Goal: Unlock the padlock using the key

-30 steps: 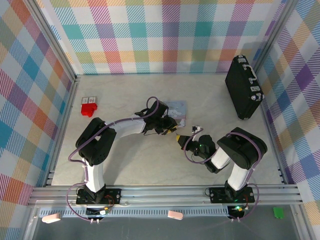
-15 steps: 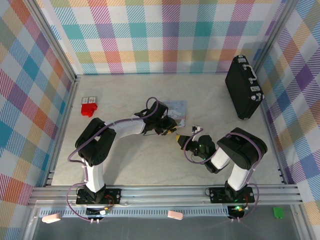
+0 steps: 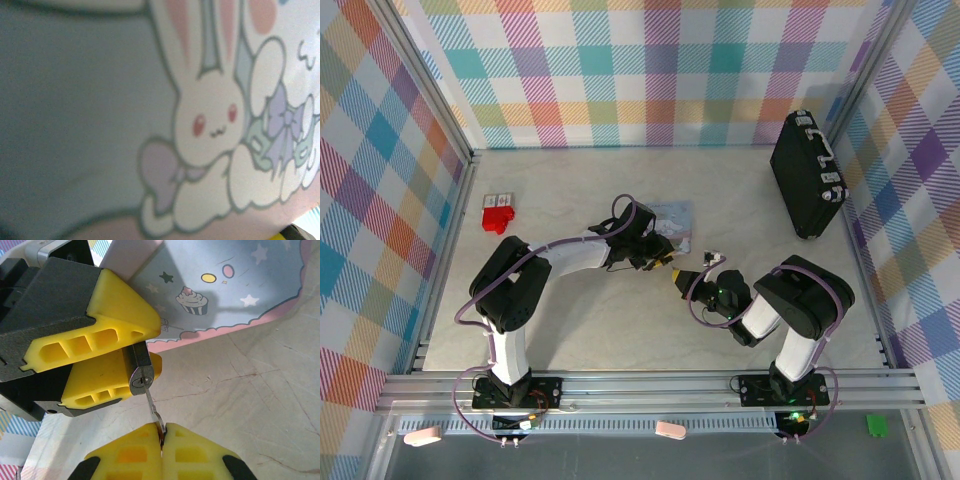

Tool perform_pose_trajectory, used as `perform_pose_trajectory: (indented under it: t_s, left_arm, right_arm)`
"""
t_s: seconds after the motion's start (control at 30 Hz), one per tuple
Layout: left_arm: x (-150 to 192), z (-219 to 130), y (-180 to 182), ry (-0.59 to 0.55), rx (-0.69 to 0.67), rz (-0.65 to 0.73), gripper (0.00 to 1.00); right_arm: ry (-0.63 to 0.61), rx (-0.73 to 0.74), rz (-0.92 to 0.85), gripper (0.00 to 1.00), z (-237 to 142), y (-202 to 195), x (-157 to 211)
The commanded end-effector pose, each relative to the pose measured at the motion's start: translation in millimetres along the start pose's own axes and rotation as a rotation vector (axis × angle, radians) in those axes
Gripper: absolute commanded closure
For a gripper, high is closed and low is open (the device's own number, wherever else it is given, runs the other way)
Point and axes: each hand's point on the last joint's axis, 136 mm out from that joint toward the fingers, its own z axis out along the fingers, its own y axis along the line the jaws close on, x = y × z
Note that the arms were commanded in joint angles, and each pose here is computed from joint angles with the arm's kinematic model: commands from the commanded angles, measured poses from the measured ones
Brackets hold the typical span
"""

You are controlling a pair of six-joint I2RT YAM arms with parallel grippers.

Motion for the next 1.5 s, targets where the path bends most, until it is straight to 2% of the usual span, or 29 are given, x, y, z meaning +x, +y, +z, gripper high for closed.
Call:
perform_pose_trajectory:
  t_s: [0.0, 0.7, 1.47]
  left_arm:
    - [13, -15, -21, 0.032, 0.062, -0.008, 0.88]
    - [15, -10, -19, 0.041, 0.060, -0.020, 0.88]
    - [12, -11, -19, 0.024, 0.059, -0.017, 0.88]
  right_arm:
    - [-0.059, -0.057, -0.022, 1.00, 4, 18, -17]
    - [-0.049, -0.074, -0.038, 1.00, 4, 25, -12]
    - [-0.041, -0.028, -0.037, 1.00, 2, 15, -1]
